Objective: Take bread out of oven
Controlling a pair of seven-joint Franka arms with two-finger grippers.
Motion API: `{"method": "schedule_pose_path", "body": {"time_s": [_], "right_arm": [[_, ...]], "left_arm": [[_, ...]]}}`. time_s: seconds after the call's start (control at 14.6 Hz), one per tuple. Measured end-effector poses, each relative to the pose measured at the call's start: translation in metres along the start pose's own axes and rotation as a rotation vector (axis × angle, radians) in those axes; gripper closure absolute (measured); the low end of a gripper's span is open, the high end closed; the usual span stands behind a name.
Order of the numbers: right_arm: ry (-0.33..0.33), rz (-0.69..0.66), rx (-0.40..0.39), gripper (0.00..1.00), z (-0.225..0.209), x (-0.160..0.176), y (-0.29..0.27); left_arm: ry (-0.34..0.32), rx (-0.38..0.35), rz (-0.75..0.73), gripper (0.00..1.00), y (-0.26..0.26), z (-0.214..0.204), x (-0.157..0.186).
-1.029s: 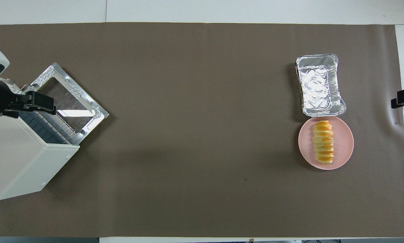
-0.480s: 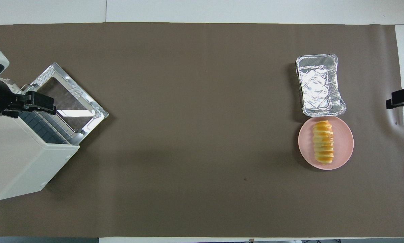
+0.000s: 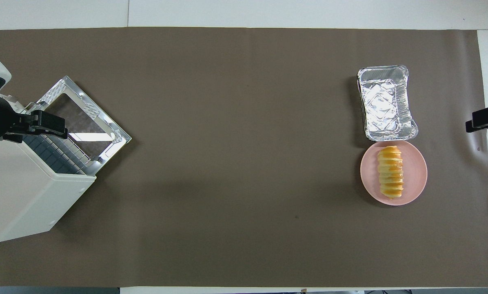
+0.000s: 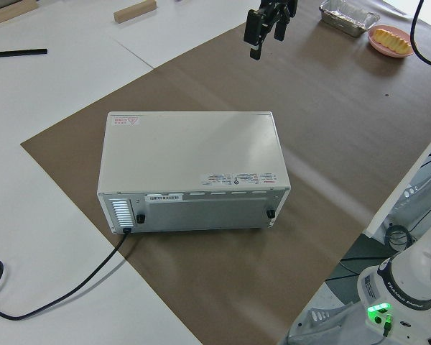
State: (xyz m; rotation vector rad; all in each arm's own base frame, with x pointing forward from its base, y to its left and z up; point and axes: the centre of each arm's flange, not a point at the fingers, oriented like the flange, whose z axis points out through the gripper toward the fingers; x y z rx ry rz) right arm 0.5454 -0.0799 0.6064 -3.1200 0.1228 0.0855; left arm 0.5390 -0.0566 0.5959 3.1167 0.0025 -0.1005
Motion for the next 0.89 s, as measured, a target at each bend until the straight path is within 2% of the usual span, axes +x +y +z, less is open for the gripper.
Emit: {"method": "schedule_pose_path", "body": {"time_s": [0.89], "right_arm": [[-0.012,-0.049,-0.021,0.00,0.0003,-0.0015,0.0022]], "left_arm": [[0.000,0.000,0.000,0.00,0.0000,0.0000,0.0000]]}}
